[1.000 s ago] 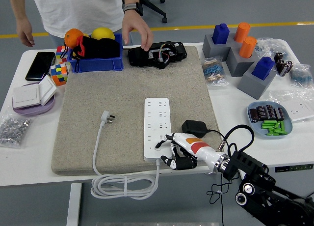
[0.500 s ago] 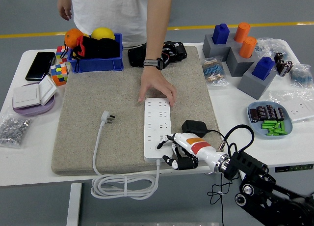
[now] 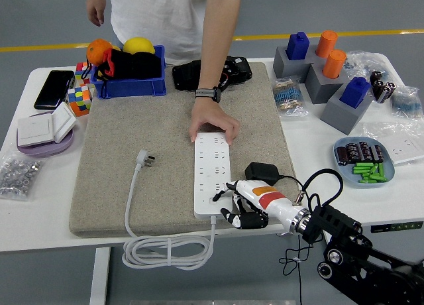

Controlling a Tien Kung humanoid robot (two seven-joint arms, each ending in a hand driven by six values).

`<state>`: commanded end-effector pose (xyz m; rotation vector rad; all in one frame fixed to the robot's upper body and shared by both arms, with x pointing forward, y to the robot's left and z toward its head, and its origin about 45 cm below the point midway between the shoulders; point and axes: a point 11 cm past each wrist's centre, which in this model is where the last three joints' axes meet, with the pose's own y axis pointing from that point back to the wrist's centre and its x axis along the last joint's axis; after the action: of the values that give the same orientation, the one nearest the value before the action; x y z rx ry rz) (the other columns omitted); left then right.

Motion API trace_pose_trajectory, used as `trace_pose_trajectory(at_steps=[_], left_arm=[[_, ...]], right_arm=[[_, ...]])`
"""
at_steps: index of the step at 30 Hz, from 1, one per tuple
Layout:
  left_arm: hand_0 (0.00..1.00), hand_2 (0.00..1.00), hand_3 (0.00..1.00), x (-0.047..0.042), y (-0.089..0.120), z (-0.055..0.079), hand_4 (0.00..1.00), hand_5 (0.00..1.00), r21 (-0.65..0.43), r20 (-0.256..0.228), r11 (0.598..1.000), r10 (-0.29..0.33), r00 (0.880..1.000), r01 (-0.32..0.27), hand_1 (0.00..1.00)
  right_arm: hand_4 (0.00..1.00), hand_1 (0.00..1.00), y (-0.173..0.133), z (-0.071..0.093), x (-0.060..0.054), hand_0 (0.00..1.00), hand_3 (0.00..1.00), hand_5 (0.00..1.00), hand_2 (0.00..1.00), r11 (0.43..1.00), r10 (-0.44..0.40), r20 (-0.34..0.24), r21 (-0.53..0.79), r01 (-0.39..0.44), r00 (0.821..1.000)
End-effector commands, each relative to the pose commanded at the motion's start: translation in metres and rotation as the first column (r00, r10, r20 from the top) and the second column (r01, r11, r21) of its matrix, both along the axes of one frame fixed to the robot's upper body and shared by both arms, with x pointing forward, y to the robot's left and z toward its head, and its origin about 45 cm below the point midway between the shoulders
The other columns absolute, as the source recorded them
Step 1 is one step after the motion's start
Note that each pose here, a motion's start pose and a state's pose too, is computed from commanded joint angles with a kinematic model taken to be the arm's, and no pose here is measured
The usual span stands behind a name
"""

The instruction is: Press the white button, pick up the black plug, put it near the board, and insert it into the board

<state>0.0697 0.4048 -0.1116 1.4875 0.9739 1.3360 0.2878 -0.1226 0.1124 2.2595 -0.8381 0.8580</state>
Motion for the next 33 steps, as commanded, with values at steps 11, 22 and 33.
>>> trace_pose_trajectory(at_steps=[11,22,33], left_arm=[[0.473,0.5,0.586,-0.0003,0.001,0.0,0.565,0.27,0.001,-0.001,1.0,0.0,1.0,0.0,0.497],[0.473,0.5,0.585,-0.0002,0.0,0.0,0.564,0.27,-0.001,-0.001,1.0,0.0,1.0,0.0,0.497],[0.473,0.5,0.585,0.0011,-0.002,0.0,0.565,0.268,-0.003,0.002,1.0,0.002,1.0,-0.002,0.498]], right_arm=[[0.567,0.002,0.014,0.046,0.004,0.002,0.613,0.155,0.152,0.985,0.001,0.051,0.172,-0.01,0.999],[0.709,0.502,-0.011,0.055,0.026,0.489,0.636,0.127,0.517,0.98,-0.09,0.094,0.185,0.071,0.992],[0.948,0.907,-0.033,0.032,0.037,0.886,0.837,0.268,0.846,0.976,-0.161,0.019,0.151,0.156,0.987]])
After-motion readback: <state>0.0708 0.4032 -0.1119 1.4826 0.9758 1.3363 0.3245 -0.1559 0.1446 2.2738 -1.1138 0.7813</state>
